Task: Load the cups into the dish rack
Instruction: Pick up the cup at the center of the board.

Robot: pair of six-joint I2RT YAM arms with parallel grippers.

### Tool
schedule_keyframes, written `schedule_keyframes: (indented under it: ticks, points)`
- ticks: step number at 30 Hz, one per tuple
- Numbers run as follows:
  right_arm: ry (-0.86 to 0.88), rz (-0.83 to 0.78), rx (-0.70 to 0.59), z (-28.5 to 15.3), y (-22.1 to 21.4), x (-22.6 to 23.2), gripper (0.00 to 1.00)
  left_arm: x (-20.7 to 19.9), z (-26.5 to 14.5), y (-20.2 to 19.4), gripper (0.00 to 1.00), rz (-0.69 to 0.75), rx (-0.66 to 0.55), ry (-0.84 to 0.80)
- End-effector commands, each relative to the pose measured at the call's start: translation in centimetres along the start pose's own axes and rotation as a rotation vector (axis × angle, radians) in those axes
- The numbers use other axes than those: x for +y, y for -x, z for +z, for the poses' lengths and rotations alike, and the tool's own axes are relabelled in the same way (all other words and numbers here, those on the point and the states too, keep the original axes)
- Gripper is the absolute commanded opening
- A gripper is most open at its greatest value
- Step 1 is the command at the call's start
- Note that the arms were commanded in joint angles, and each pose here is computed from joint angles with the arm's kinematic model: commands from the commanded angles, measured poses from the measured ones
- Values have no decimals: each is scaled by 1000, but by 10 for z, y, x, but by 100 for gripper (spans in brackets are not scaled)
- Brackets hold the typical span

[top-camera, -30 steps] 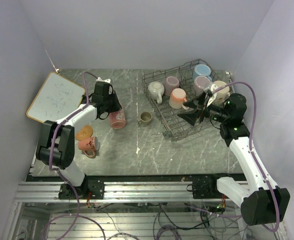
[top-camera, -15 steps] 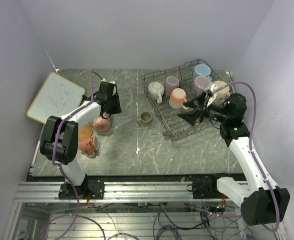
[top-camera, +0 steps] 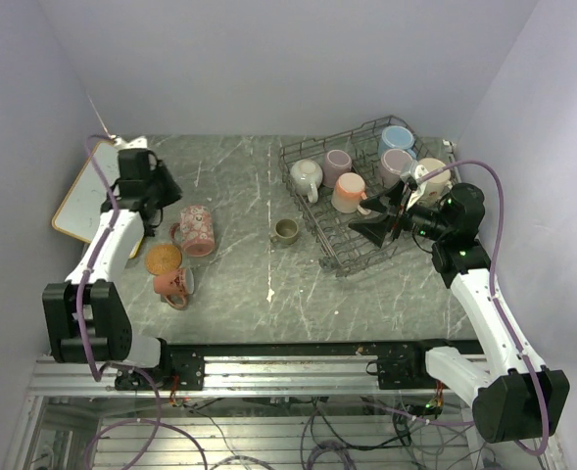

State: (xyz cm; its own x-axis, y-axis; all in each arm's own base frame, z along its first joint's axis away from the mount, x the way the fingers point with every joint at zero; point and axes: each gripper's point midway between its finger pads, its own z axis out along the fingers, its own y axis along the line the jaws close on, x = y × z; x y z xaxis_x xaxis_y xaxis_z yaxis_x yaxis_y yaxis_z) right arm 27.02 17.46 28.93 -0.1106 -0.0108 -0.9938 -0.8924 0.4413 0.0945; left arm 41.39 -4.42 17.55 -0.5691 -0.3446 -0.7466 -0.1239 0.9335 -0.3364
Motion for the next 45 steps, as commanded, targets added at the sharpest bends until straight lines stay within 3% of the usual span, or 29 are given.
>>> schedule_keyframes:
  ticks: [1,5,19,30,37,45]
  points:
    - [9,-13,-12,-1,0,2,67,39,-8,4,38,-97,-34,47]
    - [17,-4,-11,-1,-1,3,67,71,-7,-6,31,-177,-37,93]
    - [30,11,-10,0,-4,4,67,98,29,-52,32,-203,124,134]
    - [40,19,-14,0,-3,5,67,115,41,-76,45,-62,308,250]
    - [37,14,-14,0,-2,6,67,119,45,-79,43,80,387,343]
    - [36,17,-14,0,-3,5,68,117,55,-89,40,154,470,298]
